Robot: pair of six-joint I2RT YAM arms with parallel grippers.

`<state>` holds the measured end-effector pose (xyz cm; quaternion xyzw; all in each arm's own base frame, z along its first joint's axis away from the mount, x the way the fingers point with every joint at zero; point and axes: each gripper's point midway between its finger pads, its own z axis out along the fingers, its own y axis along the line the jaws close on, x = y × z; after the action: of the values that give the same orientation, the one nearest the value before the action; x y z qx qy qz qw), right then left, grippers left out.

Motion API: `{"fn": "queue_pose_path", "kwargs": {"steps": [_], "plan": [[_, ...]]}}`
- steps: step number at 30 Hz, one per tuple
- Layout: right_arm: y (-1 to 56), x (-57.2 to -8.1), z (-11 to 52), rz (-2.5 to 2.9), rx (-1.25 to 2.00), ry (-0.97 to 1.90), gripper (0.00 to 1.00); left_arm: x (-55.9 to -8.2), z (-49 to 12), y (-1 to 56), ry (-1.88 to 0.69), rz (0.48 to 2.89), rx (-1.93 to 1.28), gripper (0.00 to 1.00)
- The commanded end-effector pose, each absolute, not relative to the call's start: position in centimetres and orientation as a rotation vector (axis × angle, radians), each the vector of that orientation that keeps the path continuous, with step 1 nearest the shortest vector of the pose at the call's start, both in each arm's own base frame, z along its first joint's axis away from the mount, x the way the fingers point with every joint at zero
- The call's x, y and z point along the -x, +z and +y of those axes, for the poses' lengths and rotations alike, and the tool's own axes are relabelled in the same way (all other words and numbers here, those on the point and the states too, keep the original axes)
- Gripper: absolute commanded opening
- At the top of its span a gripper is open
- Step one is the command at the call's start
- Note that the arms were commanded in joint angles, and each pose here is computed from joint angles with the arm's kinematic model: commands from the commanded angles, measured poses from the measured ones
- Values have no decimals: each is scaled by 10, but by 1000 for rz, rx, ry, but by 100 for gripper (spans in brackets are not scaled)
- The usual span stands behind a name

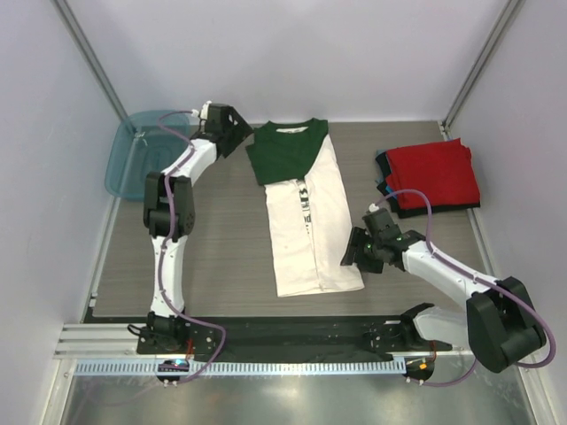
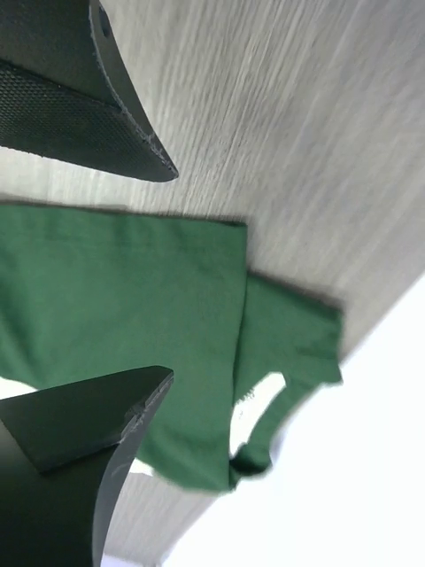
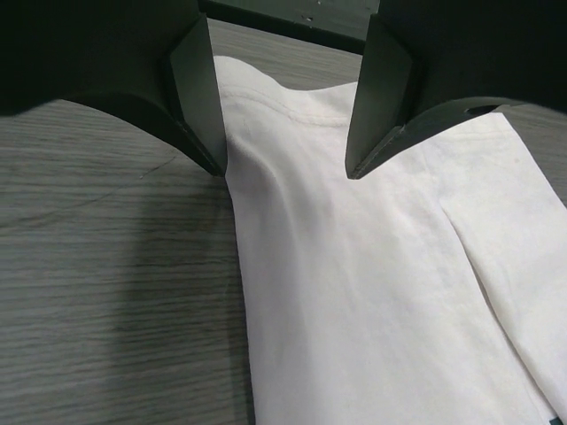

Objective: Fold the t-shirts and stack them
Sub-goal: Fold the tshirt

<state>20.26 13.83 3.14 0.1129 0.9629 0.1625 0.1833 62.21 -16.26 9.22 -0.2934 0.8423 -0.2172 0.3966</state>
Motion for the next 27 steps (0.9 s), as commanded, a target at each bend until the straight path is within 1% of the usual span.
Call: {"fn": "queue_pose_path", "kwargs": {"steps": [1,2,4,5,6,7,8,9,10,11,12,13,14,15,16,17,19,20,22,23,24,27], "plan": [[36,-198,137,2707,-317,458,61,-617,-158,163,-546,2038,668,86],[37,-195,136,2709,-313,463,60,-613,-158,172,-545,2046,642,86],[36,-188,137,2723,-312,481,58,-596,-160,171,-544,2110,632,84],[34,-183,136,2733,-315,480,58,-580,-164,173,-566,2144,618,81],[36,-179,136,2733,-310,487,56,-567,-167,171,-563,2170,616,80],[36,-177,137,2730,-323,490,52,-554,-169,166,-557,2196,611,80],[34,-174,135,2736,-335,476,49,-527,-169,166,-550,2226,606,79],[31,-168,133,2753,-337,451,47,-508,-181,163,-555,2258,578,79],[30,-165,131,2761,-360,430,47,-491,-185,165,-556,2270,557,79],[27,-163,128,2769,-364,397,47,-463,-185,142,-516,2333,552,80],[23,-158,125,2790,-366,360,47,-443,-194,167,-524,2289,518,80],[23,-157,124,2794,-374,340,48,-426,-197,165,-517,2299,512,80],[24,-156,125,2794,-377,341,50,-402,-196,145,-495,2350,505,80],[25,-154,127,2802,-376,341,51,-381,-208,161,-545,2331,459,80],[26,-155,123,2788,-380,298,51,-367,-212,159,-558,2346,450,80],[27,-155,122,2784,-390,287,51,-345,-209,142,-537,2399,442,79],[28,-154,121,2779,-389,273,50,-311,-215,144,-573,2429,407,78],[28,-154,121,2781,-389,266,49,-291,-211,126,-552,2479,404,76],[28,-156,120,2776,-383,254,40,-260,-218,126,-604,2500,355,69],[27,-156,120,2784,-382,242,37,-244,-215,110,-591,2541,375,64],[27,-158,121,2780,-378,240,26,-229,-221,108,-611,2556,343,59],[27,-160,123,2784,-365,240,10,-201,-222,106,-630,2576,329,49]]}}
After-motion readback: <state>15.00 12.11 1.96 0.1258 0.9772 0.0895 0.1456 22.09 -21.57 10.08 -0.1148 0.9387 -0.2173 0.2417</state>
